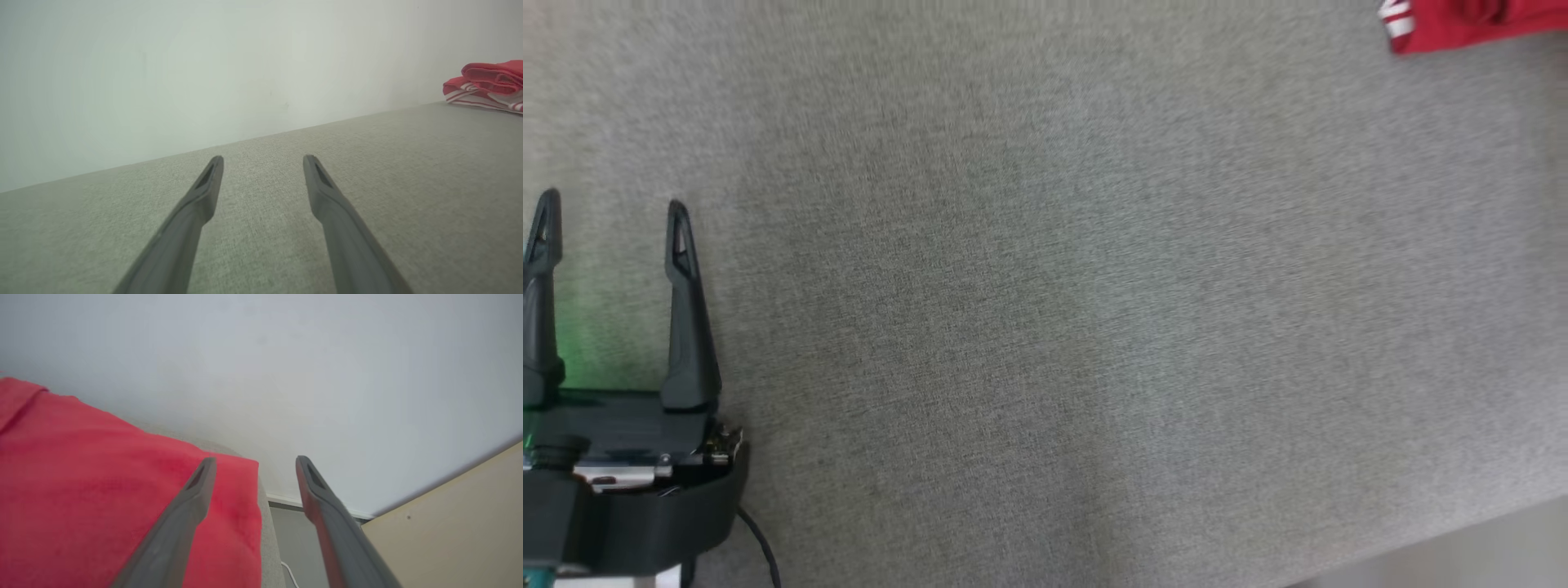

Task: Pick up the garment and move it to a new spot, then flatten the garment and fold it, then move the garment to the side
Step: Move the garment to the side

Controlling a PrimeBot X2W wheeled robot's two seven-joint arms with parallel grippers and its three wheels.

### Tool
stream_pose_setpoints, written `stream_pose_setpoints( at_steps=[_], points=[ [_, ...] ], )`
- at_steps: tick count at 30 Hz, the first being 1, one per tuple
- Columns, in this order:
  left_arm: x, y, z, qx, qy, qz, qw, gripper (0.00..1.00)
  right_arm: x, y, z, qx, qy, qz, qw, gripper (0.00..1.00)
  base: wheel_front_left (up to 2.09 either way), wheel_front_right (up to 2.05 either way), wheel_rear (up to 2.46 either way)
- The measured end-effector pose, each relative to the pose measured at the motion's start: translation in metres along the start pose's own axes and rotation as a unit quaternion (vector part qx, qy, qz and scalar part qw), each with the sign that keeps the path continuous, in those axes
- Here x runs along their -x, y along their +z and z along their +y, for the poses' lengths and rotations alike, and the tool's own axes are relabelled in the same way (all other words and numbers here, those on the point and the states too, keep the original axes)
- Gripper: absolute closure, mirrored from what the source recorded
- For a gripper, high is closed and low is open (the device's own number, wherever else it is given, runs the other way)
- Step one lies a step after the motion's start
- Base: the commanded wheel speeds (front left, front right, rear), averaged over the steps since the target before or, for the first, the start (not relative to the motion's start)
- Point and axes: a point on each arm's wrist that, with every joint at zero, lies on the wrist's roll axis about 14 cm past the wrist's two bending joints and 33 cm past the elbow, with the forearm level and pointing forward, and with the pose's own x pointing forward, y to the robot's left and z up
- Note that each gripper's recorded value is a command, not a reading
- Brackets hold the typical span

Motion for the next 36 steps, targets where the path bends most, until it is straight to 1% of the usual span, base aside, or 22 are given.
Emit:
stream_pose_setpoints(
  at_steps=[3,6,9,13,15,20,23,30,33,36],
  points=[
    [0.007,0.007,0.003,0.013,0.018,0.005,1.0,0.0,0.007,0.028,0.01,-0.011,0.017,-0.047,0.999,0.0,0.0,0.0,0.0],
    [0.023,0.011,0.007,0.02,0.034,0.024,0.999,0.0,0.019,0.06,0.015,-0.02,0.031,-0.094,0.995,0.0,0.0,0.0,0.0],
    [0.038,0.02,0.012,0.023,0.048,0.033,0.998,0.0,0.035,0.088,0.026,-0.035,0.05,-0.137,0.989,0.0,0.0,0.0,0.0],
    [0.058,0.037,0.019,0.024,0.073,0.034,0.996,0.0,0.061,0.112,0.041,-0.06,0.073,-0.181,0.979,0.0,0.0,0.0,0.0],
    [0.069,0.046,0.025,0.032,0.089,0.031,0.995,0.0,0.076,0.118,0.051,-0.074,0.088,-0.192,0.975,0.0,0.0,0.0,0.0],
    [0.101,0.065,0.036,0.025,0.119,0.03,0.992,0.0,0.112,0.134,0.072,-0.108,0.115,-0.225,0.962,0.0,0.0,0.0,0.0],
    [0.119,0.076,0.04,0.02,0.129,0.028,0.991,0.0,0.134,0.136,0.086,-0.132,0.129,-0.235,0.954,0.0,0.0,0.0,0.0],
    [0.152,0.1,0.05,0.008,0.154,0.01,0.988,0.0,0.176,0.134,0.118,-0.178,0.159,-0.246,0.94,0.0,0.0,0.0,0.0],
    [0.166,0.109,0.055,0.004,0.168,0.002,0.986,0.0,0.196,0.126,0.135,-0.213,0.168,-0.242,0.932,0.0,0.0,0.0,0.0],
    [0.173,0.115,0.057,0.003,0.175,-0.004,0.985,0.0,0.209,0.118,0.147,-0.234,0.171,-0.237,0.927,0.0,0.0,0.0,0.0]
  ],
)
